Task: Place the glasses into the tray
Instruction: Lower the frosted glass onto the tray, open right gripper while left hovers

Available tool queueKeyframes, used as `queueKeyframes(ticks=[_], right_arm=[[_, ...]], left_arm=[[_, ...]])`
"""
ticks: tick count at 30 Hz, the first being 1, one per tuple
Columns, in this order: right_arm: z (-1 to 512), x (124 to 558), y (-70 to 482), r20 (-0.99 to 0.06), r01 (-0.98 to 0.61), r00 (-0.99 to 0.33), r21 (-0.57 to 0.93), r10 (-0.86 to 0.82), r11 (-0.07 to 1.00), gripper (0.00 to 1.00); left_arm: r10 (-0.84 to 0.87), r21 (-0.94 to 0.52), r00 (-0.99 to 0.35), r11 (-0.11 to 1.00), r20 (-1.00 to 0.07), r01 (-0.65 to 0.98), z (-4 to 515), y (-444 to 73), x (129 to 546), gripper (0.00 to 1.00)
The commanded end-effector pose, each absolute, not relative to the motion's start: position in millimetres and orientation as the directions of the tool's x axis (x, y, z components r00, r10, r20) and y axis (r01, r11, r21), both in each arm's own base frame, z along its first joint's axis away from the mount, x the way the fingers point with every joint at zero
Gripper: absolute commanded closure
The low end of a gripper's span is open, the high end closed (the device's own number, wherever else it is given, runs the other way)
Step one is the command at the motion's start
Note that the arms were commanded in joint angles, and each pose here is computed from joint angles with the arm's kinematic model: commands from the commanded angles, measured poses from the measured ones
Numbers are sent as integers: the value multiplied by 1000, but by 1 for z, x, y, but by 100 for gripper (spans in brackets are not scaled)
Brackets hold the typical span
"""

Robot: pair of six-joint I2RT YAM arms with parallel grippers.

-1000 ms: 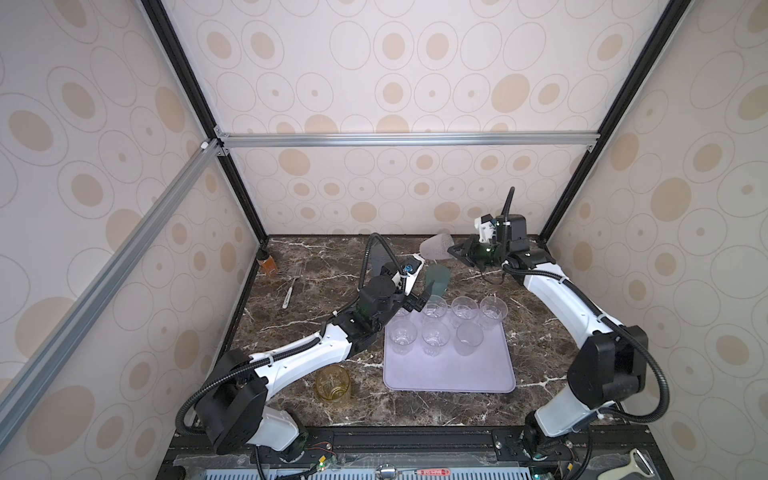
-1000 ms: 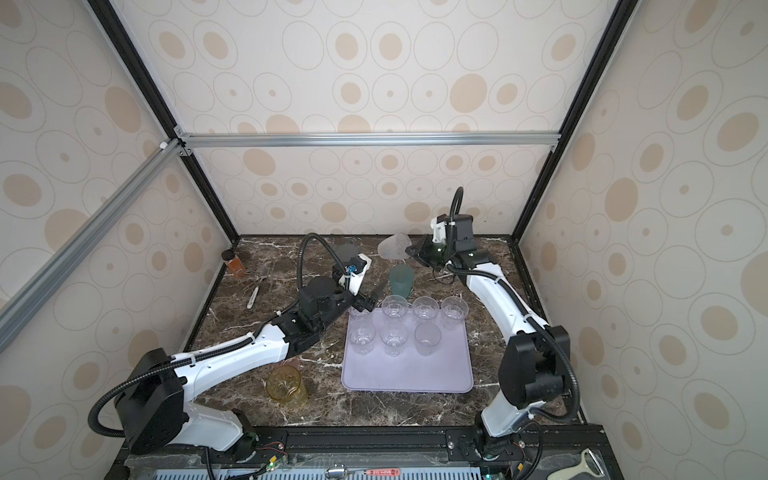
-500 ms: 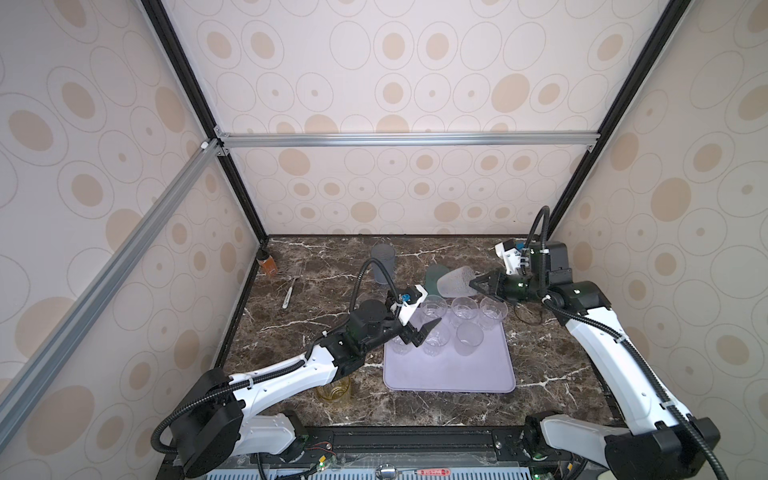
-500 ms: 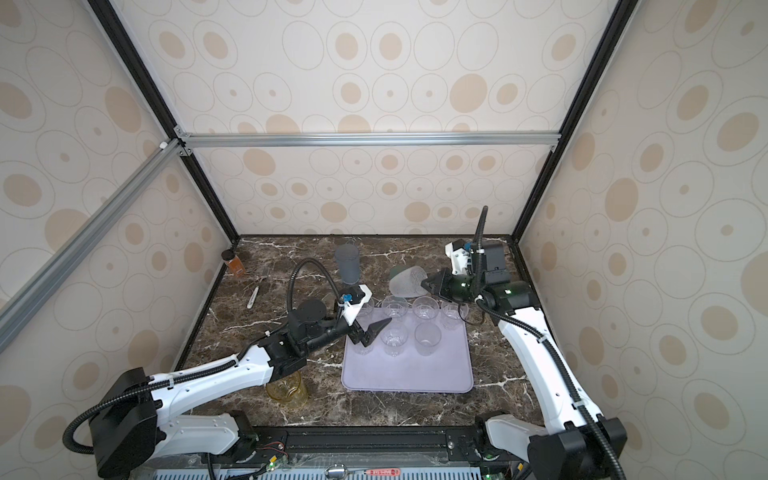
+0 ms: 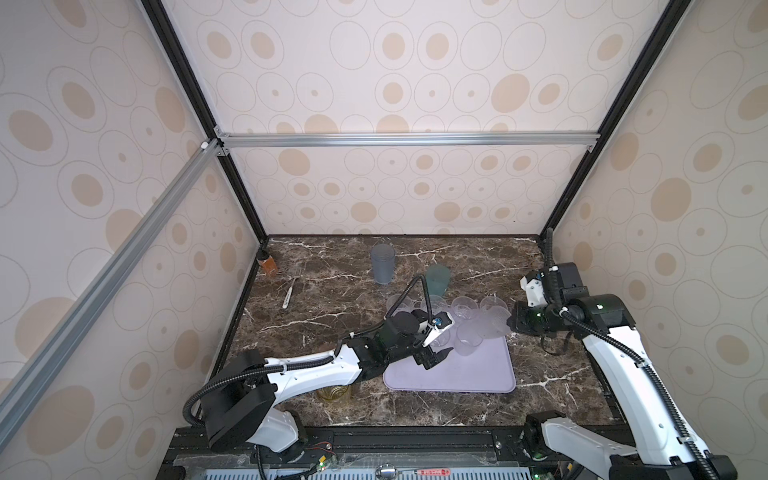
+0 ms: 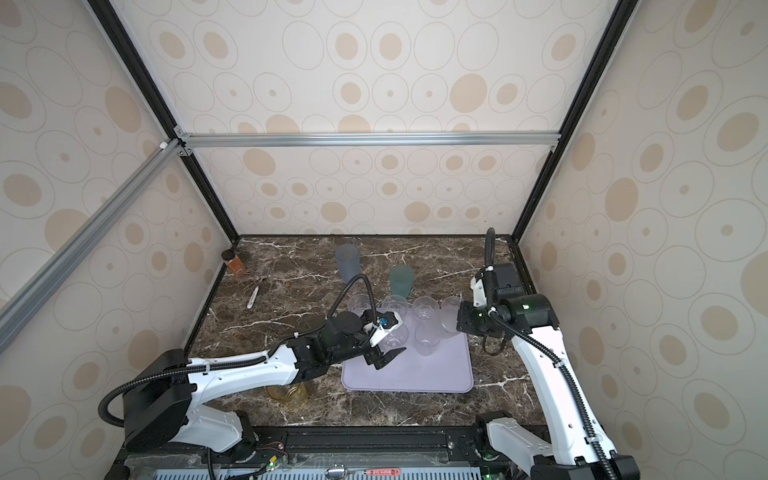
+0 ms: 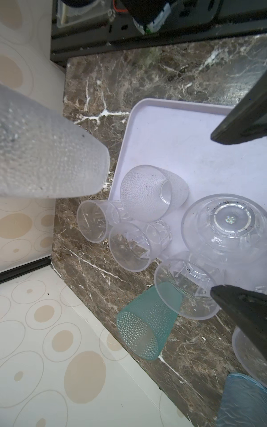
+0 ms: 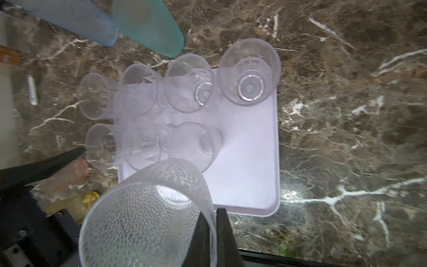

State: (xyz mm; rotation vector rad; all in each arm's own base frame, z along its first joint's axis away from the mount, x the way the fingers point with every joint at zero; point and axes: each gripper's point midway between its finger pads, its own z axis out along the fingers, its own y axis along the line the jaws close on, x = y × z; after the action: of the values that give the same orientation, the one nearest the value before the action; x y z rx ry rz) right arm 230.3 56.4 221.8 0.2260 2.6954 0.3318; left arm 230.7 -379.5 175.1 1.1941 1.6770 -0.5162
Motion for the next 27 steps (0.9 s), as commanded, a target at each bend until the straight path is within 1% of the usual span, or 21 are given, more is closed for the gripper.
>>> queueKeyframes(ticks=[1, 4, 10, 19, 27], right_arm=[[198, 219, 27, -338, 174, -920, 98, 198, 980, 100], [183, 228, 22, -339, 207, -915, 67, 217, 976, 100], [156, 243, 12, -296, 247, -926, -6, 235, 969, 100], [130, 270, 13, -290, 262, -924, -2, 251, 965, 100], [103, 281, 13, -256, 263, -934, -17, 250, 965, 100]], left_arm=[[535, 278, 27, 395, -844, 876, 182, -386, 238, 3], [556, 292, 25, 397, -831, 870, 179, -390, 244, 3], [584, 317, 44, 375, -811, 871, 175, -397, 249, 1], [657, 331, 49, 314, -753, 890, 156, -406, 252, 1], [660, 323, 32, 325, -751, 889, 154, -404, 257, 1]])
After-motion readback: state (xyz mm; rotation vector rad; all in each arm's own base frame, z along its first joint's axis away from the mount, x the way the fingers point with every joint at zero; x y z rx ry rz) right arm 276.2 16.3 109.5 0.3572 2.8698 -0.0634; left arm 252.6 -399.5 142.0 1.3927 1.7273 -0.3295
